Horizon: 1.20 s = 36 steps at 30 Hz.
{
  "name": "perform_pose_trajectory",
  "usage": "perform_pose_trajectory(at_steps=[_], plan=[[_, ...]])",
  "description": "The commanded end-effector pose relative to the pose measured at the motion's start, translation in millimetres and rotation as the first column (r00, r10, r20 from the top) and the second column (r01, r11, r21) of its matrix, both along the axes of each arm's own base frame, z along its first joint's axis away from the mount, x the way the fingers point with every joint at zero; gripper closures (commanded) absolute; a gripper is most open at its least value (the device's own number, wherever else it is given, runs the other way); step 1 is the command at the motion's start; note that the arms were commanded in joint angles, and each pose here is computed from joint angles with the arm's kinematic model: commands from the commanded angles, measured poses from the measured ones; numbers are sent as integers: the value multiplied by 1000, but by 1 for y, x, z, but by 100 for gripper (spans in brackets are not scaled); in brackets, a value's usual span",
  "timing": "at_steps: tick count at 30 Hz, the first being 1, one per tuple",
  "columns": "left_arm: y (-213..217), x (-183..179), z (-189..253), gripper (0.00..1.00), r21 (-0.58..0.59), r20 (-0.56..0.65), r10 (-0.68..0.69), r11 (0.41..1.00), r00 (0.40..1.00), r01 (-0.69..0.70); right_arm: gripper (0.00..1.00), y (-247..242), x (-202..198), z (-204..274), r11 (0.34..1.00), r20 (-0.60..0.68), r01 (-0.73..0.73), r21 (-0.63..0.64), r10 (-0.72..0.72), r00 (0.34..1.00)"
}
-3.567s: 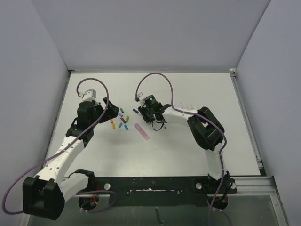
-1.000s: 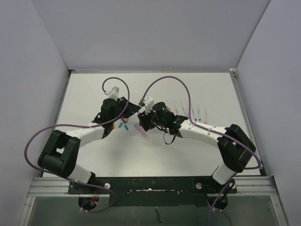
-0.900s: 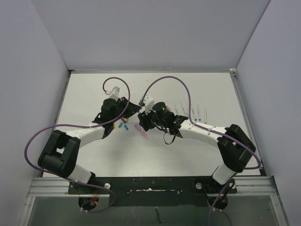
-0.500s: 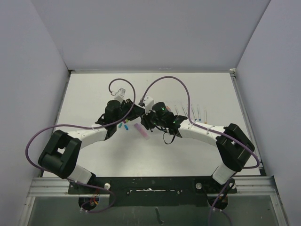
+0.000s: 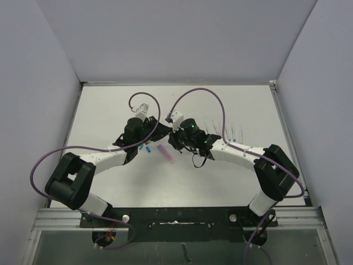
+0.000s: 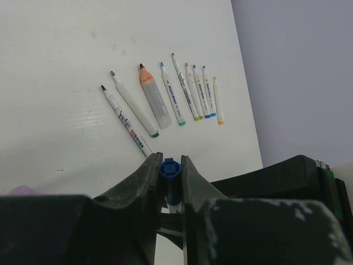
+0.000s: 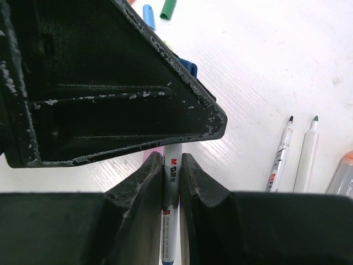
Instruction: Open the pen caps
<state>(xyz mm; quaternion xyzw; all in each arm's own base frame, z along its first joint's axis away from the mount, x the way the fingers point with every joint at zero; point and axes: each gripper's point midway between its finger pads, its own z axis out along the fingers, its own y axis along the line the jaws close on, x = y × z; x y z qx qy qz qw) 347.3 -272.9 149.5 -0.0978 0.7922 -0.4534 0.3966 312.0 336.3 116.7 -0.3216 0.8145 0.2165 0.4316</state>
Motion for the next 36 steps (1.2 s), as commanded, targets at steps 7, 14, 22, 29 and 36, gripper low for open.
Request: perform_pose_trajectory(at_steps=[7, 14, 22, 29, 36], plan=[[48, 61, 44, 100, 53, 117, 146, 987, 982, -152, 100, -18, -13, 15, 999, 9, 26, 39, -27, 1000], [84, 99, 48, 100, 83, 120, 219, 970, 968, -230, 100, -30, -23, 3, 999, -18, 47, 20, -47, 999], [101, 106, 30, 100, 99, 83, 243, 963, 967, -250, 100, -28, -20, 4, 999, -15, 42, 8, -42, 999], [107, 96, -8, 100, 212, -17, 217, 955, 976, -209, 100, -35, 6, 0, 993, -14, 111, -32, -112, 994], [113, 78, -60, 100, 356, -108, 199, 922, 974, -149, 100, -39, 34, -19, 986, -30, 144, -86, -147, 989]])
